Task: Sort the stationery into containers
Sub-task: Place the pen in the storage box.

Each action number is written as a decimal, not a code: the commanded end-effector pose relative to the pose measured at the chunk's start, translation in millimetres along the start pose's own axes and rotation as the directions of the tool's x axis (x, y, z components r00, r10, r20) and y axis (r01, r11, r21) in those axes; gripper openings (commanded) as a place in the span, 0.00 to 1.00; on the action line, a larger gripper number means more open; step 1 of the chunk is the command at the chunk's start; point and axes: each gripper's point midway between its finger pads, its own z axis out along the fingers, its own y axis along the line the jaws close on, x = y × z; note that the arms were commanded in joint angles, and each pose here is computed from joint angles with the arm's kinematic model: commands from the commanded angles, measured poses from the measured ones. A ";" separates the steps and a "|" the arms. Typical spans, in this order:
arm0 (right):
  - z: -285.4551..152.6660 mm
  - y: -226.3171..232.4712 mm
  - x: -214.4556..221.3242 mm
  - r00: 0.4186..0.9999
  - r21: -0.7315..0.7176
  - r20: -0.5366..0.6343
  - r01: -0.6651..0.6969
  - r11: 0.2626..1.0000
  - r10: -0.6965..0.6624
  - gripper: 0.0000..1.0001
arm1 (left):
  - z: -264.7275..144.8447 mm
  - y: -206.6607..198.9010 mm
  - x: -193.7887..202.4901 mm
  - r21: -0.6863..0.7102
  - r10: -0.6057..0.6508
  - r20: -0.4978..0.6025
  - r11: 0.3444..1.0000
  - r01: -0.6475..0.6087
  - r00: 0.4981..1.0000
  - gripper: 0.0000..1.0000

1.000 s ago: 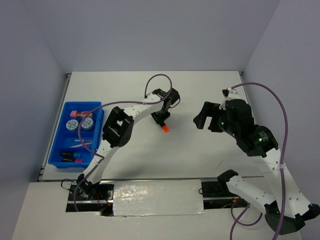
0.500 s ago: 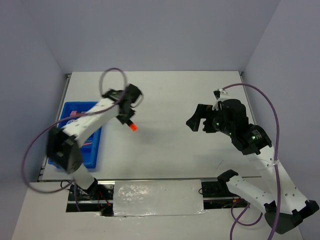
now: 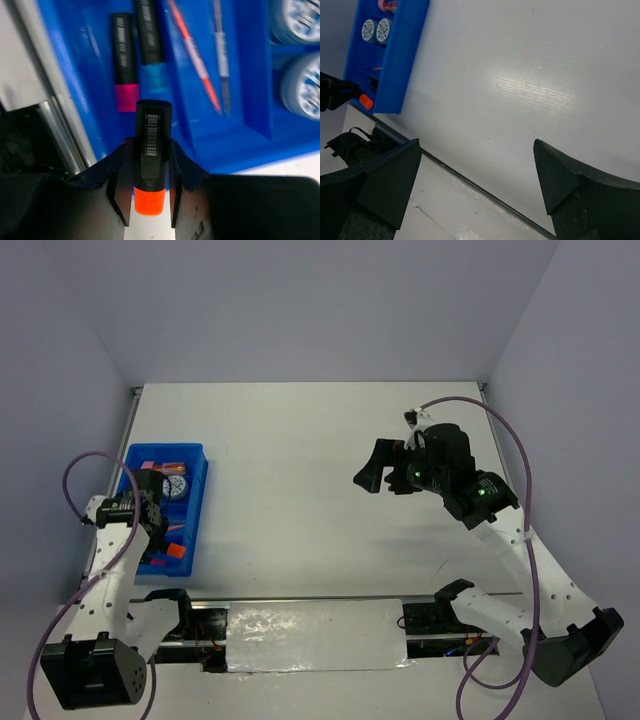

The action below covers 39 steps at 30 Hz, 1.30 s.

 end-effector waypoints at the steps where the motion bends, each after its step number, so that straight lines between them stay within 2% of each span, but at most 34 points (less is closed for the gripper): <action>1: -7.0 26.6 -25.6 0.996 -0.100 0.081 0.034 0.994 -0.026 1.00 | 1.7 6.2 -12.6 -0.003 0.014 0.022 1.000 -0.014 1.000 0.00; 15: -12.5 28.8 -19.8 0.995 -0.120 0.087 0.050 0.991 -0.040 1.00 | -1.9 -1.3 -42.3 -0.016 -0.016 0.048 1.000 0.017 0.999 0.00; 39: -9.8 37.7 -26.8 0.994 -0.133 0.088 0.070 0.989 -0.059 1.00 | 9.5 11.3 -57.1 -0.041 -0.015 0.050 0.999 0.017 0.999 0.00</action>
